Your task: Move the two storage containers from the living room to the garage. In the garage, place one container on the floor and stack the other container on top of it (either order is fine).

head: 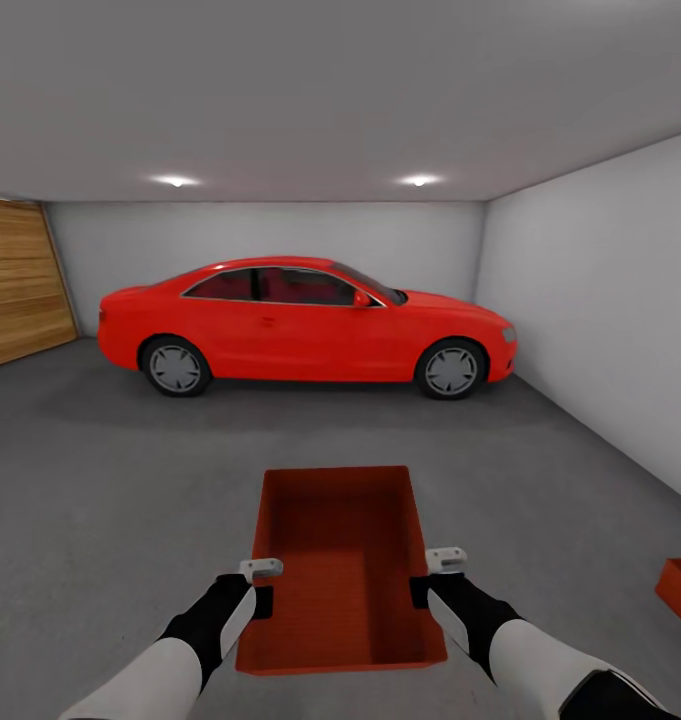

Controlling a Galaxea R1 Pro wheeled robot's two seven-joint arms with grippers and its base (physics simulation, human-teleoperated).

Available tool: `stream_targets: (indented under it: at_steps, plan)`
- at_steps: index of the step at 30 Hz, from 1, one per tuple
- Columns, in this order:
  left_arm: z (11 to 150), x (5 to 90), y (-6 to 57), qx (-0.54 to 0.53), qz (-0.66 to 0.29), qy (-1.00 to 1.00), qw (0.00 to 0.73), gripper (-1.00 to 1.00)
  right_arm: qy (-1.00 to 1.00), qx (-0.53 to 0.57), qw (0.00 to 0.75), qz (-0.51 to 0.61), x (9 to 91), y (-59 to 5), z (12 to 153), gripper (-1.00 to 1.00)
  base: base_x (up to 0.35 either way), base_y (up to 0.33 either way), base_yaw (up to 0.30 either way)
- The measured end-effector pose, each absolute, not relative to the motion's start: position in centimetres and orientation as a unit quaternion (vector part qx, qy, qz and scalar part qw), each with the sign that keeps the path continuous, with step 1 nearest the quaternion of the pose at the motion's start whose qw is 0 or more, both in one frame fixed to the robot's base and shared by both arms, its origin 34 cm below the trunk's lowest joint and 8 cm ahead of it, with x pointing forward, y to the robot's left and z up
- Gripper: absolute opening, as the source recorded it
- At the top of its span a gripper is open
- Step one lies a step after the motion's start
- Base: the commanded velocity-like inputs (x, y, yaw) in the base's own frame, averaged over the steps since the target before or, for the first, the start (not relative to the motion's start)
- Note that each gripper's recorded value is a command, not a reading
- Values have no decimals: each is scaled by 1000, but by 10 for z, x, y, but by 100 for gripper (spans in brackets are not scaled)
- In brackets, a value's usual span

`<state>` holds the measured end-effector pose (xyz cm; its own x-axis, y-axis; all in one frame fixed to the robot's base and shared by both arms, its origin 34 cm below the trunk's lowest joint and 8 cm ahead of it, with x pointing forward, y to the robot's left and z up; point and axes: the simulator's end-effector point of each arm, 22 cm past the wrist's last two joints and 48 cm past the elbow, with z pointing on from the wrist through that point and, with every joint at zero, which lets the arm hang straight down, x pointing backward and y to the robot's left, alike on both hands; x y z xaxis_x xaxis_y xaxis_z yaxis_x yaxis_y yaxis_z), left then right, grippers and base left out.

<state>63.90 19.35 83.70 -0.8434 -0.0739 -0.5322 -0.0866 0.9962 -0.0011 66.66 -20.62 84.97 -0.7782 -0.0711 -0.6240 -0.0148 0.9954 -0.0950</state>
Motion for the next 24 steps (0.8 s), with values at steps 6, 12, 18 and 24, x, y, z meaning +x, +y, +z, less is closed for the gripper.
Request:
stream_targets:
  at_steps: [6,12,18,24]
  plan:
    - [837,639,193,-42,11,960,276,-100,942,-23,332,-42,666,-206,850,-100,319,0,0]
    - [837,639,193,-42,12,960,277,-100,942,-23,332,-42,667,-206,850,-100,319,0,-94]
    - [837,639,193,-42,11,960,277,-100,942,-23,332,-42,667,-206,850,-100,319,0,-268]
    - [837,639,193,-42,11,960,277,-100,942,-23,332,-42,667,-206,850,-100,319,0,-289]
